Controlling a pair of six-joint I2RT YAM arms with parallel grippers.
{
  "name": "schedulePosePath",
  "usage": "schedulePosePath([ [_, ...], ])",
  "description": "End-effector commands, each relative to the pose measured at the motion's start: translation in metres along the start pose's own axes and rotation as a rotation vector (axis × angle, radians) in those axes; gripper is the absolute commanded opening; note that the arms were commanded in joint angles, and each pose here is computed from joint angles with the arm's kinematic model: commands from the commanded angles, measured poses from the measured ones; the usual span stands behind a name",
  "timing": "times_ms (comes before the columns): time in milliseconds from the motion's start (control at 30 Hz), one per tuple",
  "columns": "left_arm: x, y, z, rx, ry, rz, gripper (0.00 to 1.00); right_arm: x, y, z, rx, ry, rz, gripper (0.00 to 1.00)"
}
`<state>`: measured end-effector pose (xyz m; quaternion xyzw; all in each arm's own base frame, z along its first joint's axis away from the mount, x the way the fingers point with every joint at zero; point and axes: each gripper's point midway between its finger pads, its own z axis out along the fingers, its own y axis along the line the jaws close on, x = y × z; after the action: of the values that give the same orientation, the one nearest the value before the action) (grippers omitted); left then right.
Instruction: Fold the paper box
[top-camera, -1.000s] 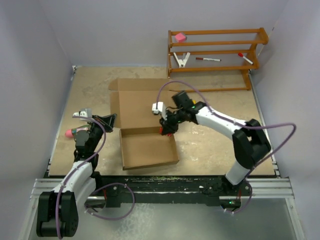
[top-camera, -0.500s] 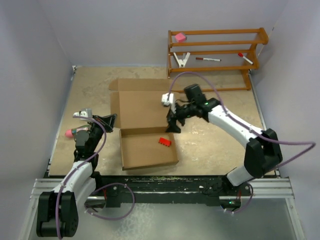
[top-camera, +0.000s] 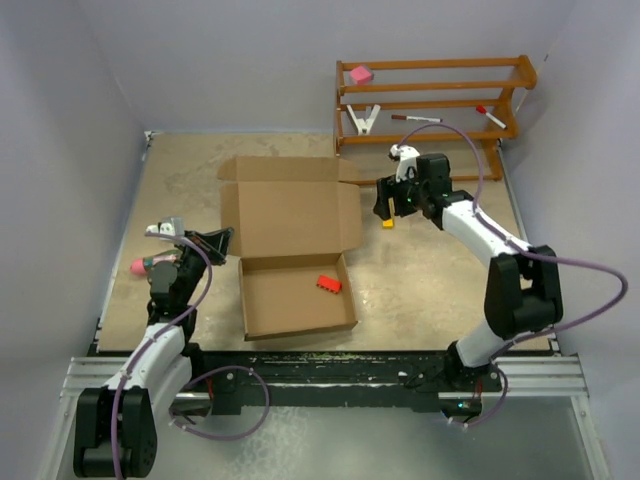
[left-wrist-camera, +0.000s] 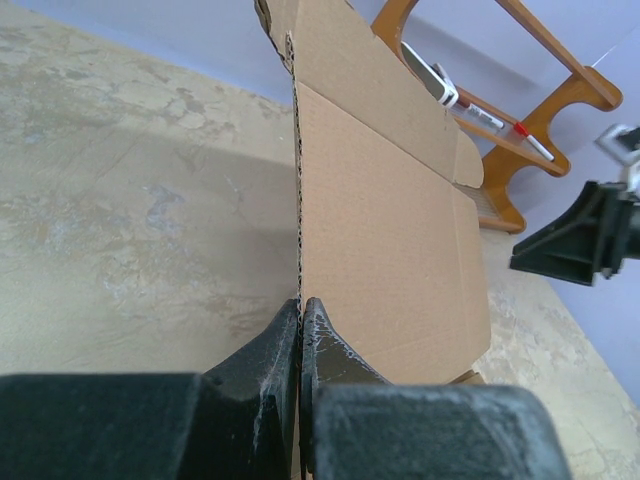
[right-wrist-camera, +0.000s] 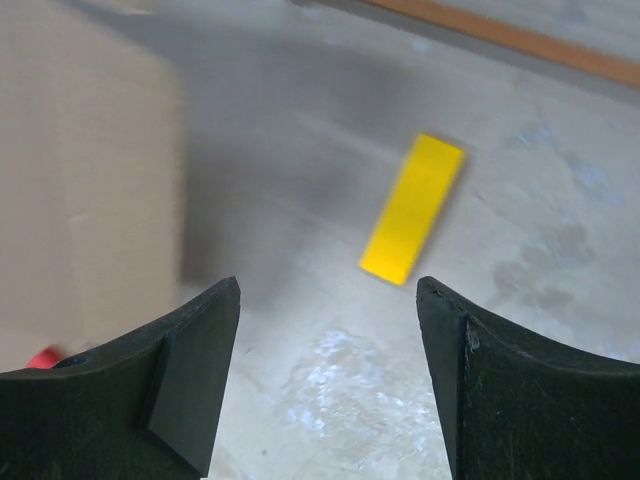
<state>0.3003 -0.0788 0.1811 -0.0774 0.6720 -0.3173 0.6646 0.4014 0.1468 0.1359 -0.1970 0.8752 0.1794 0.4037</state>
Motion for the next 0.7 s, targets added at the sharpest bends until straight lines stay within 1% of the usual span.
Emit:
schedulePosePath([
  [0,-0.016,-0.010,0.002,0.038,-0.052,0.039,0.05,-0.009,-0.052,0.014,0.310,-0.011,0.182,0.75],
  [167,-0.014,-0.010,0.003,0.042,-0.048,0.035,0.05,0.002,-0.050,0.037,0.362,0.037,0.171,0.73],
  [267,-0.016,-0.010,0.002,0.041,-0.054,0.035,0.05,0.010,-0.052,0.049,0.389,0.060,0.165,0.69],
  [400,-0.015,-0.011,0.002,0.042,-0.054,0.033,0.05,0.024,-0.052,0.065,0.382,0.111,0.164,0.65],
  [667,-0.014,-0.011,0.000,0.046,-0.052,0.031,0.05,0.042,-0.060,0.078,0.409,0.164,0.157,0.57],
])
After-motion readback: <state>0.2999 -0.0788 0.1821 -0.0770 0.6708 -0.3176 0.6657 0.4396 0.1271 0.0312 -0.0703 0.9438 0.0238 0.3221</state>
